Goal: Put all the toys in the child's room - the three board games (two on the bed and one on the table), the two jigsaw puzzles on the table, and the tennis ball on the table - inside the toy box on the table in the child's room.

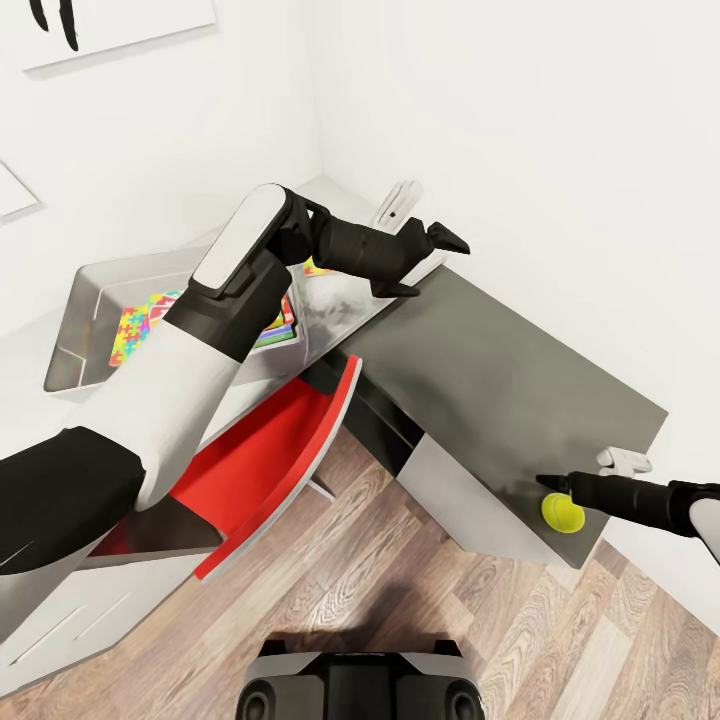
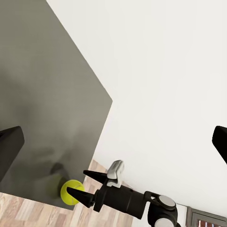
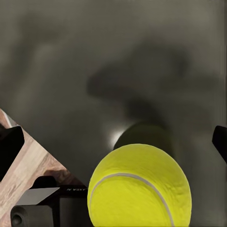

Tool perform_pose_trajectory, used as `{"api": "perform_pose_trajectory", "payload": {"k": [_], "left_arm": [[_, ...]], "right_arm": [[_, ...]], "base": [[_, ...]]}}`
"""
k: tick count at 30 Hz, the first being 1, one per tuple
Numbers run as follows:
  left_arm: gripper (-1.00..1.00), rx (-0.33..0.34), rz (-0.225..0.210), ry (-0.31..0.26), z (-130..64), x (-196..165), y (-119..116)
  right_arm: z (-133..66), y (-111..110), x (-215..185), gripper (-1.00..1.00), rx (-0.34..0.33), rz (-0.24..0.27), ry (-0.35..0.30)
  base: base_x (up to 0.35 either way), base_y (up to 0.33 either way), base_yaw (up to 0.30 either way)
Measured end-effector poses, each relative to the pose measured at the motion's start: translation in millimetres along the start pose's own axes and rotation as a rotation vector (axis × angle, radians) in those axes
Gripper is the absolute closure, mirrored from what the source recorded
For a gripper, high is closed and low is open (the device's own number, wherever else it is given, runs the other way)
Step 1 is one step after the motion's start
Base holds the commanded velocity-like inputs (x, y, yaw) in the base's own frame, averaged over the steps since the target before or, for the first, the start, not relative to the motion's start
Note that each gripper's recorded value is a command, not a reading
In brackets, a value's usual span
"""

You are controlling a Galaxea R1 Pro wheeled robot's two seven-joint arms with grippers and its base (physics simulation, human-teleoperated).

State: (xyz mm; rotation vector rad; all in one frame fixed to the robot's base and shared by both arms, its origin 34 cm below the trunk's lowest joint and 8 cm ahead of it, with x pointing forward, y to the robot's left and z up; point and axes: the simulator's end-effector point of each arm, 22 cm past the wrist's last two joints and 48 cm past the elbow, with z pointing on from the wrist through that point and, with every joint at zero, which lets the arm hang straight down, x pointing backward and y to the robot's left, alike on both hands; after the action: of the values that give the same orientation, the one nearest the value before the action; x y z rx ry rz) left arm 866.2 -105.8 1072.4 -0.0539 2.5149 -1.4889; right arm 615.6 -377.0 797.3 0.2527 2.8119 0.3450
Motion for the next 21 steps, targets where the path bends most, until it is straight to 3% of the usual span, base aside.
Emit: {"api": "perform_pose_trajectory", "payload": {"k": [21], "left_arm": [[-1.0, 0.001, 0.001, 0.0, 0.1, 0.1, -0.6]], "right_arm": [[0.8, -5.7, 10.4, -1.0, 0.014, 0.0, 0.019]], "base": [[0.0, 0.0, 0.0]]}}
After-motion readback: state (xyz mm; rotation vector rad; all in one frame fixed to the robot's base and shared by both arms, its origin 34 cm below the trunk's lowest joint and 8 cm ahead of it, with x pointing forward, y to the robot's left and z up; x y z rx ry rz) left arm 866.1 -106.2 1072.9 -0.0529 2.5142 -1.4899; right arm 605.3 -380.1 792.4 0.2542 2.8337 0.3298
